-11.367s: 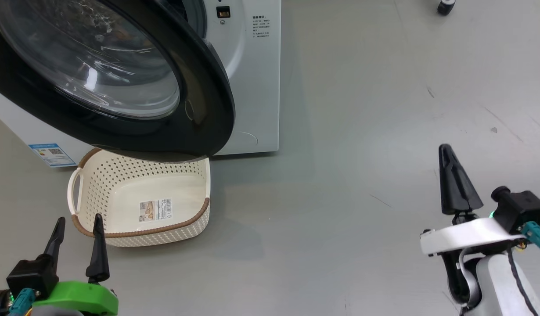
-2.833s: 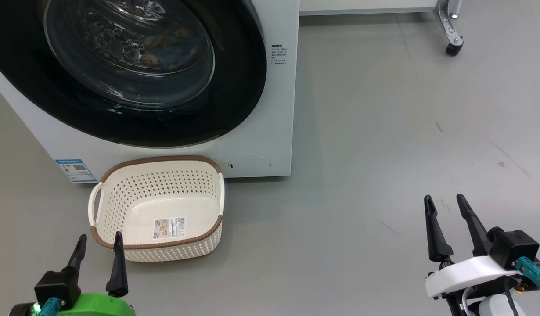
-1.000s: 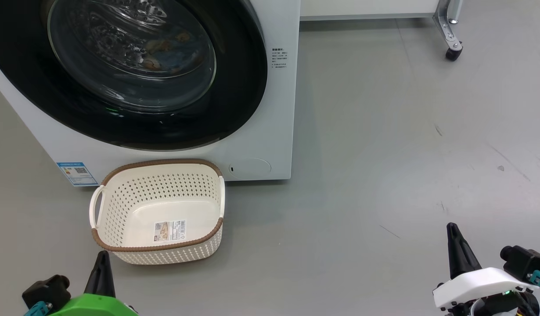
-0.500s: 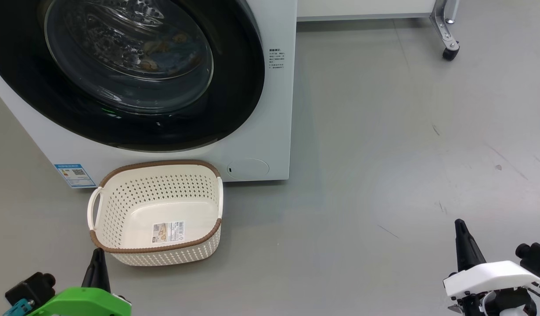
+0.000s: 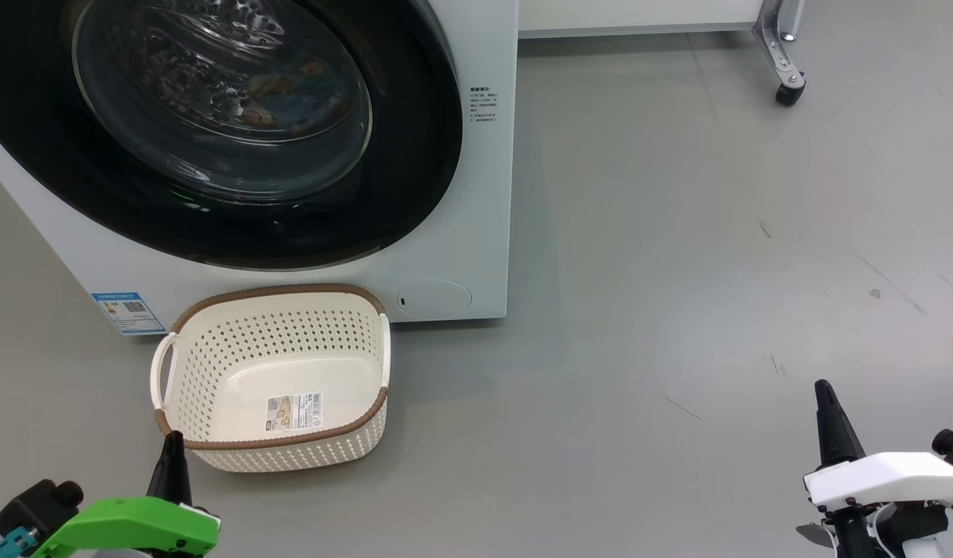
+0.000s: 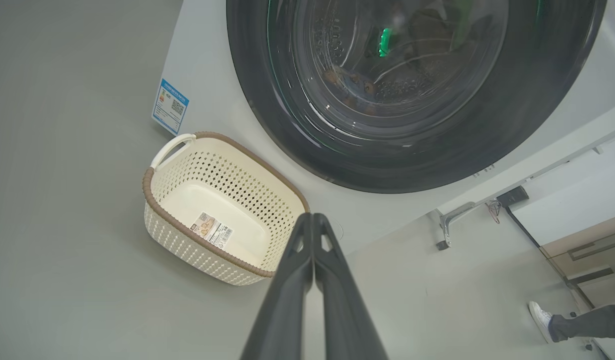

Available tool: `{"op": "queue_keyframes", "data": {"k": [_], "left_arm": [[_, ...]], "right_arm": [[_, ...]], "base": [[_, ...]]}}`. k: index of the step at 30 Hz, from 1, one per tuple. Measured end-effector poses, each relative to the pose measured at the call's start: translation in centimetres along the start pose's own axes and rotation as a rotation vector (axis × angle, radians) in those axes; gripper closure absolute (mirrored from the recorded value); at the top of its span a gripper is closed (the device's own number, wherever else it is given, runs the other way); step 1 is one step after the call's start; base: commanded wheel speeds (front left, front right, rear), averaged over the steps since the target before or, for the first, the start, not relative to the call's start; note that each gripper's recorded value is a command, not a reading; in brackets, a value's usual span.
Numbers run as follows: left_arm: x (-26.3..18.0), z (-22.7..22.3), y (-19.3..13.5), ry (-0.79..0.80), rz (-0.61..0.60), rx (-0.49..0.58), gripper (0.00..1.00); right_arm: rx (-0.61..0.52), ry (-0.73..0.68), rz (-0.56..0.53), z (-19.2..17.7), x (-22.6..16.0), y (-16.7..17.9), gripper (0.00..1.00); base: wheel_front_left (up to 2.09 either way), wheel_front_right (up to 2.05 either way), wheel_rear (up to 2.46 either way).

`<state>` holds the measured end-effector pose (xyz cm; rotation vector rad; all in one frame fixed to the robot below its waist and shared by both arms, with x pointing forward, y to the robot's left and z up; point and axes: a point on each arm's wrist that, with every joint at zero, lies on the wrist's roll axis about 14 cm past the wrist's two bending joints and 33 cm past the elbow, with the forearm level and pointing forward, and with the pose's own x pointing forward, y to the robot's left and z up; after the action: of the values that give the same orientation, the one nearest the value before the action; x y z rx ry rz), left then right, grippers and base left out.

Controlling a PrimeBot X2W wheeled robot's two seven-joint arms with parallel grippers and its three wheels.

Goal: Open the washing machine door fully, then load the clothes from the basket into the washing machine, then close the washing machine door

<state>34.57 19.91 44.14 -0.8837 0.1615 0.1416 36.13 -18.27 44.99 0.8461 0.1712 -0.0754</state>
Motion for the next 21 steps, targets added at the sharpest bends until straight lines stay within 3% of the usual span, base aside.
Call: {"op": "queue_keyframes", "data": {"k": [21], "left_arm": [[1.0, 0.5, -1.6, 0.014, -0.041, -0.280, 1.00]], "right_arm": [[0.299, -0.017, -0.003, 1.3, 0.3, -0.2, 1.00]], "base": [[0.00, 0.00, 0.00]]}}
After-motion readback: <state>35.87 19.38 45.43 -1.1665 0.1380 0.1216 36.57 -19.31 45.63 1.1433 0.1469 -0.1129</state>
